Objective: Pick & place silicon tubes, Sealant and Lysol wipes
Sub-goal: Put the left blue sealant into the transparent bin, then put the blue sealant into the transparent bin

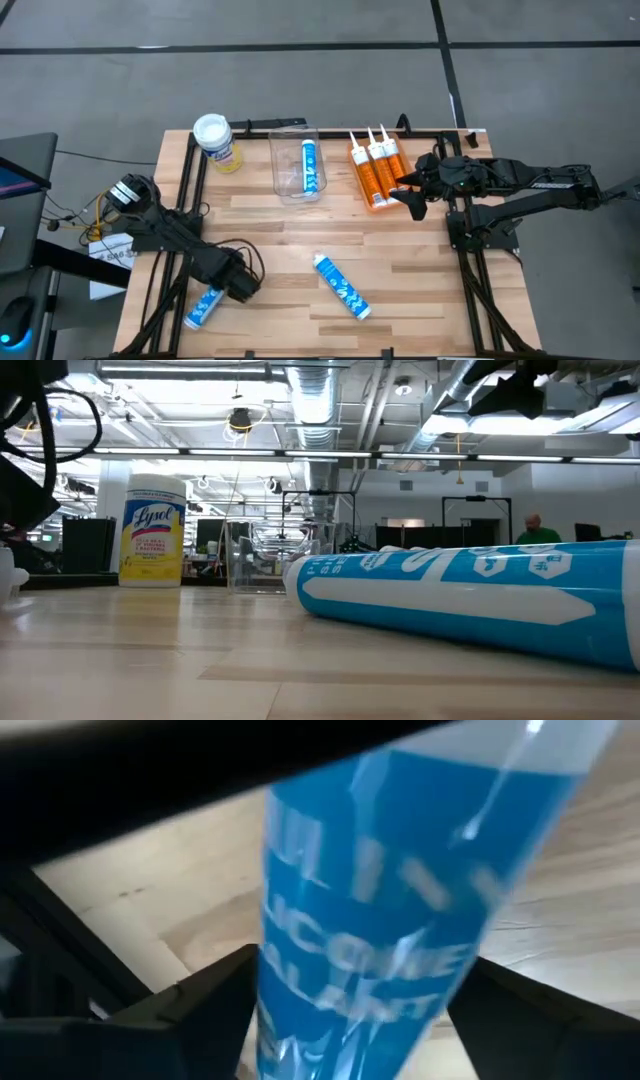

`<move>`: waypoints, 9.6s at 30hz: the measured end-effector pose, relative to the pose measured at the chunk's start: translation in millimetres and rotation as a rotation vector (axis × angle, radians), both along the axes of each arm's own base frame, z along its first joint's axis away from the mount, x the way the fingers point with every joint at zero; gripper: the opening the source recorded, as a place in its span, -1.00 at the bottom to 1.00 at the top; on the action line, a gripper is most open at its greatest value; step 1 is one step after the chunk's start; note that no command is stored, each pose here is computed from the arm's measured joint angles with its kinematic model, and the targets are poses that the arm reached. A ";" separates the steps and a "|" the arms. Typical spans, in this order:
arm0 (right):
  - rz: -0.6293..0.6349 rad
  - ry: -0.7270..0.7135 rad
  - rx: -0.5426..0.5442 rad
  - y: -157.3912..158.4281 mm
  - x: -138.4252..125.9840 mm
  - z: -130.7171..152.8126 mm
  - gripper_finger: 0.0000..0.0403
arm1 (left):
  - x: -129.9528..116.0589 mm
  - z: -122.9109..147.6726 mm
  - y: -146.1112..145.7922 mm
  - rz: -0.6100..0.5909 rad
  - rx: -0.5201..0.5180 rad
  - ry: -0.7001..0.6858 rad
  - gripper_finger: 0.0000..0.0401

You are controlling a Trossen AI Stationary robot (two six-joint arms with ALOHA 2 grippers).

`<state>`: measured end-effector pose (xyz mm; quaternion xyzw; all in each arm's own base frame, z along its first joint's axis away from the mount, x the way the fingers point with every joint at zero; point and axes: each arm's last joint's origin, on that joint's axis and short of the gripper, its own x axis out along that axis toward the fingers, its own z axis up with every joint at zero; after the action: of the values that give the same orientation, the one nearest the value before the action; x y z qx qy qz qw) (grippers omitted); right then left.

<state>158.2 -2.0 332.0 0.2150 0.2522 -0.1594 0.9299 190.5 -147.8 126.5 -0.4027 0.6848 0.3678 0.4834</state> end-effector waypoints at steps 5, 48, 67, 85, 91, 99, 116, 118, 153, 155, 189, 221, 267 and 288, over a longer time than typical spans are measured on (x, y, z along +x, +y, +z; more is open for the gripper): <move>-0.006 -0.008 -0.003 -0.3 0.4 0.7 0.27 | 15.6 6.0 3.0 0.049 0.007 -0.057 0.06; 0.005 -0.041 -0.006 0.0 2.3 3.5 0.27 | 128.0 173.4 296.6 0.555 0.762 -0.714 0.00; 0.003 -0.042 -0.001 0.2 2.3 3.3 0.27 | 139.7 125.0 325.8 0.505 0.700 -0.559 0.00; 0.003 -0.044 0.001 0.2 2.3 3.5 0.27 | 162.0 67.5 328.2 0.487 0.500 -0.480 0.29; 0.015 -0.046 0.008 0.7 2.6 3.6 0.27 | 158.7 85.5 325.5 0.469 0.514 -0.531 0.33; 0.375 -0.163 -0.011 33.4 23.6 10.4 0.27 | 133.8 169.8 289.2 0.328 0.657 -0.723 0.34; 0.545 0.203 -0.010 122.6 127.6 -43.0 0.27 | 66.7 235.3 109.8 0.011 0.834 -0.817 0.34; 0.533 0.245 0.007 131.2 141.0 -48.5 0.27 | 61.7 233.8 98.2 0.005 0.831 -0.816 0.34; 0.228 0.790 0.268 188.4 188.4 -180.1 0.27 | 43.4 203.2 48.4 -0.084 0.786 -0.828 0.34; 0.232 0.801 0.275 189.8 191.3 -190.4 0.27 | 43.3 203.2 48.4 -0.084 0.786 -0.828 0.34; 0.174 0.338 0.119 86.3 182.9 -45.8 0.01 | 64.4 211.1 59.2 -0.115 0.784 -0.926 0.34; 0.112 0.085 -0.003 -62.7 151.4 20.1 0.01 | 128.5 213.1 213.6 0.164 0.756 -1.534 0.34; 0.056 0.312 -0.022 -63.7 161.4 -13.1 0.29 | 103.6 143.3 296.9 0.474 0.872 -0.931 -0.04; 0.182 0.350 -0.499 -40.0 142.8 12.6 0.29 | 140.3 138.4 342.2 0.420 0.664 -0.589 -0.04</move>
<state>301.1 -42.0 344.6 -0.0737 0.3799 -0.1669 0.9069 330.9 194.4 265.0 -0.4430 0.2685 0.5263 0.6743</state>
